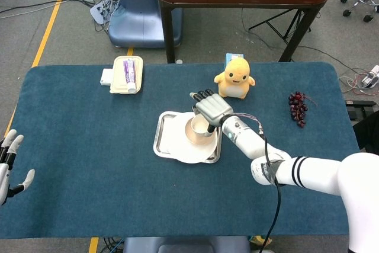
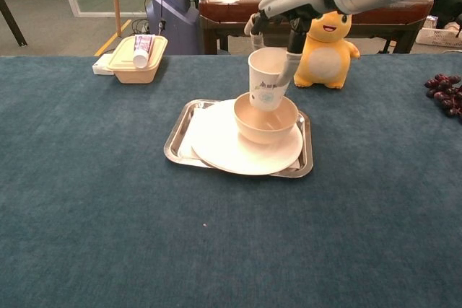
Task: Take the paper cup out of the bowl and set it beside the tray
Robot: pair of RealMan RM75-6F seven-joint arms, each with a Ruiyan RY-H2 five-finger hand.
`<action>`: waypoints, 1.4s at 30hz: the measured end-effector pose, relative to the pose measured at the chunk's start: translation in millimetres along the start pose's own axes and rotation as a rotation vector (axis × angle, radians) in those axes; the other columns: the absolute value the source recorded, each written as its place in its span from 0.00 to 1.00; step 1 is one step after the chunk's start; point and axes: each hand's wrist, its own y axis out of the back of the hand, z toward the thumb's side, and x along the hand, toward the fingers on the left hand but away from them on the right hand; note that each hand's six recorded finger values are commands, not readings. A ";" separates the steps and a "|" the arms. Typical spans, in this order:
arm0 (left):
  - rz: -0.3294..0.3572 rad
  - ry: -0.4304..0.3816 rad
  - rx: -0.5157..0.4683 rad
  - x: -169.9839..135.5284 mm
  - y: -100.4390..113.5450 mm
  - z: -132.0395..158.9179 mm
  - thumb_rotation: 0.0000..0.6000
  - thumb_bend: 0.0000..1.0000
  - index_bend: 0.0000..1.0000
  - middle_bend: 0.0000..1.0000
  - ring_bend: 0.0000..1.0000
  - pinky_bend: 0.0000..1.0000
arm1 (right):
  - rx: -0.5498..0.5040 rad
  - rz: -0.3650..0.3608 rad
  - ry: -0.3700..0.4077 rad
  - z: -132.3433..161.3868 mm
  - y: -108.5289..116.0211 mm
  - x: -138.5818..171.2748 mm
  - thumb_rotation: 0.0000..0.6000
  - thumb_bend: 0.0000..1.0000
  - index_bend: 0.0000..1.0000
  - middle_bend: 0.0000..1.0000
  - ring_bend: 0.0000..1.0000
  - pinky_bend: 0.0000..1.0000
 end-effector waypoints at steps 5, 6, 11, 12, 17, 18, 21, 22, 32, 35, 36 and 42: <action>-0.007 -0.006 0.016 1.0 -3.6 2.5 1.00 0.32 0.00 0.00 0.00 0.00 | 0.004 -0.003 -0.011 -7.0 2.2 19.8 1.00 0.14 0.40 0.06 0.00 0.00; -0.008 -0.007 0.019 1.0 -4.2 3.1 1.00 0.32 0.00 0.00 0.00 0.00 | 0.005 -0.004 -0.016 -9.6 2.2 25.9 1.00 0.14 0.40 0.06 0.00 0.00; -0.016 -0.013 0.045 2.0 -9.2 7.0 1.00 0.32 0.00 0.00 0.00 0.00 | 0.014 -0.008 -0.048 -23.6 -0.6 52.3 1.00 0.14 0.40 0.06 0.00 0.00; -0.018 -0.016 0.049 2.2 -10.2 8.2 1.00 0.32 0.00 0.00 0.00 0.00 | 0.013 -0.008 -0.058 -27.9 -2.5 59.1 1.00 0.14 0.40 0.06 0.00 0.00; -0.024 -0.027 0.063 3.0 -14.4 16.5 1.00 0.32 0.00 0.00 0.00 0.00 | 0.006 -0.005 -0.105 -49.9 -13.0 84.8 1.00 0.14 0.40 0.06 0.00 0.00; -0.026 -0.027 0.062 3.0 -15.2 17.2 1.00 0.32 0.00 0.00 0.00 0.00 | 0.004 -0.003 -0.115 -54.6 -16.1 90.4 1.00 0.14 0.40 0.06 0.00 0.00; -0.029 -0.028 0.066 3.4 -16.6 17.8 1.00 0.32 0.00 0.00 0.00 0.00 | -0.004 0.000 -0.126 -60.9 -22.7 100.1 1.00 0.14 0.40 0.06 0.00 0.00; -0.030 -0.028 0.067 3.6 -17.2 18.0 1.00 0.32 0.00 0.00 0.00 0.00 | -0.007 0.001 -0.129 -62.6 -24.4 102.0 1.00 0.14 0.40 0.06 0.00 0.00; -0.013 -0.015 0.056 3.3 -12.5 16.0 1.00 0.32 0.00 0.00 0.00 0.00 | -0.042 0.039 -0.141 -85.6 -70.6 115.8 1.00 0.14 0.40 0.06 0.00 0.00; -0.013 -0.014 0.051 3.4 -11.8 15.6 1.00 0.32 0.00 0.00 0.00 0.00 | -0.051 0.050 -0.143 -91.6 -83.9 113.0 1.00 0.14 0.40 0.06 0.00 0.00; -0.013 -0.014 0.051 3.2 -11.6 15.7 1.00 0.32 0.00 0.00 0.00 0.00 | -0.055 0.055 -0.144 -93.7 -88.8 110.9 1.00 0.14 0.40 0.06 0.00 0.00; -0.010 -0.012 0.046 3.1 -10.7 14.8 1.00 0.32 0.00 0.00 0.00 0.00 | -0.073 0.079 -0.140 -99.1 -107.5 98.4 1.00 0.14 0.40 0.06 0.00 0.00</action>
